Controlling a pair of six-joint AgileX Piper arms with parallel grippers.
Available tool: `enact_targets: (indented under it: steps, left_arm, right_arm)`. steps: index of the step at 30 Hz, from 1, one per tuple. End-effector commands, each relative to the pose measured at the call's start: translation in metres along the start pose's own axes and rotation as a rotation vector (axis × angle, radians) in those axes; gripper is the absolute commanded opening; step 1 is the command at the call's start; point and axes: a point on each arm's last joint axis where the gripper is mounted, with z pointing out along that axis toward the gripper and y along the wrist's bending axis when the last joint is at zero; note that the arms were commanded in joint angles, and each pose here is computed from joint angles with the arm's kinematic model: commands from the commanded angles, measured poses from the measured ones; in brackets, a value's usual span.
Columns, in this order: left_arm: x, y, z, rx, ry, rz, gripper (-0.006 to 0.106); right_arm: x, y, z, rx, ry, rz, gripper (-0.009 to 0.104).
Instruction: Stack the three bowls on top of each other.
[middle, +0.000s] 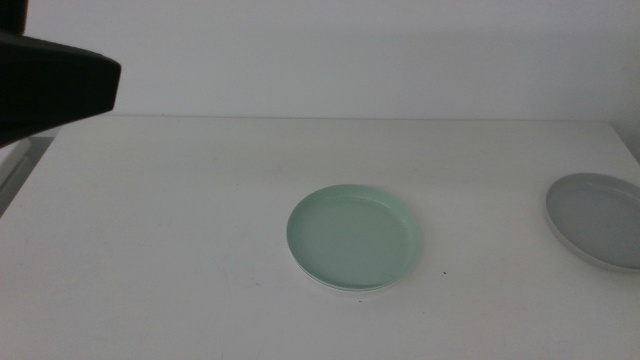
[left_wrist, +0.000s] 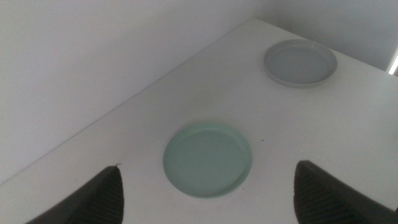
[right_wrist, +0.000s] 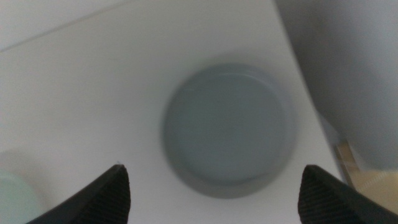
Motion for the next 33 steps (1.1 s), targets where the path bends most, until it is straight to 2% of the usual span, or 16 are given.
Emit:
enact_targets:
  steps: [1, 4, 9, 18, 25, 33]
  left_arm:
    - [-0.001, 0.0, -0.001, -0.008, -0.015, -0.002, 0.094]
    - [-0.001, 0.0, -0.001, -0.008, -0.015, -0.002, 0.094]
    - [-0.001, 0.0, -0.001, -0.009, -0.014, -0.001, 0.094]
    - [-0.001, 0.0, -0.001, -0.009, -0.014, -0.001, 0.094]
    - [-0.001, 0.0, -0.001, -0.009, -0.014, -0.001, 0.094]
    - [-0.001, 0.0, -0.001, -0.009, -0.014, -0.001, 0.094]
  right_arm:
    - [-0.008, -0.02, 0.017, 0.023, 0.032, 0.024, 0.093]
    - [-0.014, -0.043, 0.043, 0.058, 0.063, 0.064, 0.093]
    - [-0.016, -0.068, 0.091, 0.15, 0.16, 0.052, 0.093]
    - [-0.005, -0.085, 0.168, 0.146, 0.322, 0.065, 0.092]
    - [0.006, -0.094, 0.212, 0.132, 0.4, 0.09, 0.081]
    - [0.011, -0.097, 0.239, 0.111, 0.395, 0.118, 0.071]
